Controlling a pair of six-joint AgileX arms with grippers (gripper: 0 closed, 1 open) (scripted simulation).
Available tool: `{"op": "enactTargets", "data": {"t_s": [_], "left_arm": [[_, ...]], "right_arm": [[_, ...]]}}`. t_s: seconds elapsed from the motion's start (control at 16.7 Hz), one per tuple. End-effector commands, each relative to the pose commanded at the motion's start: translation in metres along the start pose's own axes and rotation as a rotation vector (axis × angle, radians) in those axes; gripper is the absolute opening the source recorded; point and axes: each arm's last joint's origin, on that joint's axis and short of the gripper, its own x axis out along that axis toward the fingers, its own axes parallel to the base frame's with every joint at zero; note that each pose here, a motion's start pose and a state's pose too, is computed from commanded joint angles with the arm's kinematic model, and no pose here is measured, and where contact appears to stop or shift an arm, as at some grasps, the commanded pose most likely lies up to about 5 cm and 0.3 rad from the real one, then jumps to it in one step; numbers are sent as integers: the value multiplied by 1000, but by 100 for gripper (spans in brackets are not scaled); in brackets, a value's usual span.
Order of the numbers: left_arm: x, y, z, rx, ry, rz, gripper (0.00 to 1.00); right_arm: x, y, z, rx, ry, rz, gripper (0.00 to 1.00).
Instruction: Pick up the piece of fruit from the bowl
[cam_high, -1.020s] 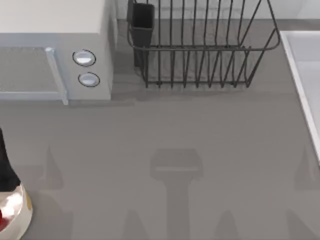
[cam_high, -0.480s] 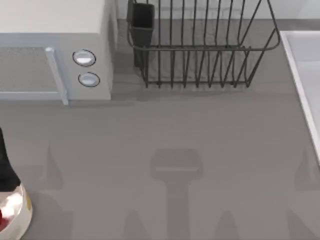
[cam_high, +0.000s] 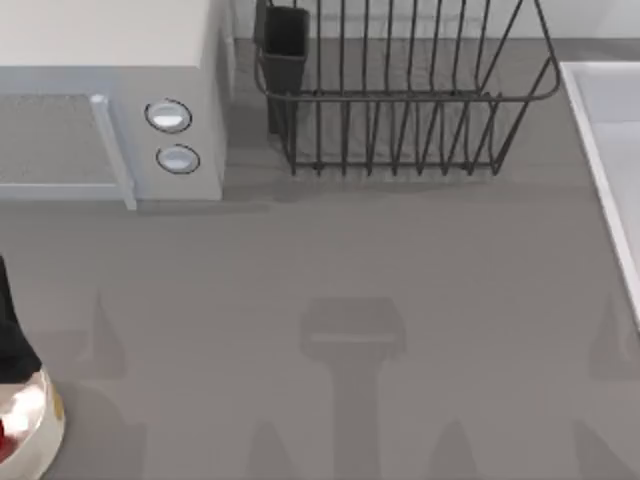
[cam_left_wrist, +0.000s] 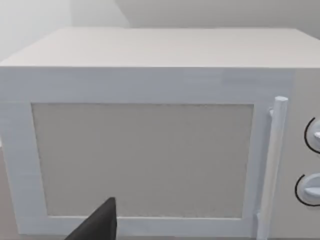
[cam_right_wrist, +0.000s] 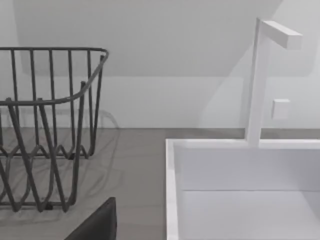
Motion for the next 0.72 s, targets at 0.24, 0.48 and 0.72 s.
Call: {"op": "enactTargets", "data": {"t_s": [0.24,0.48,0.72], "left_arm": [[1,1,8,11,77,10,100],[9,5,23,38,377,32,100],[29,11,32,52,826,37,100]], "right_arm": [[0,0,0,0,0,0,100],[0,0,0,0,0,0,100],[0,0,0,0,0,0,100]]}}
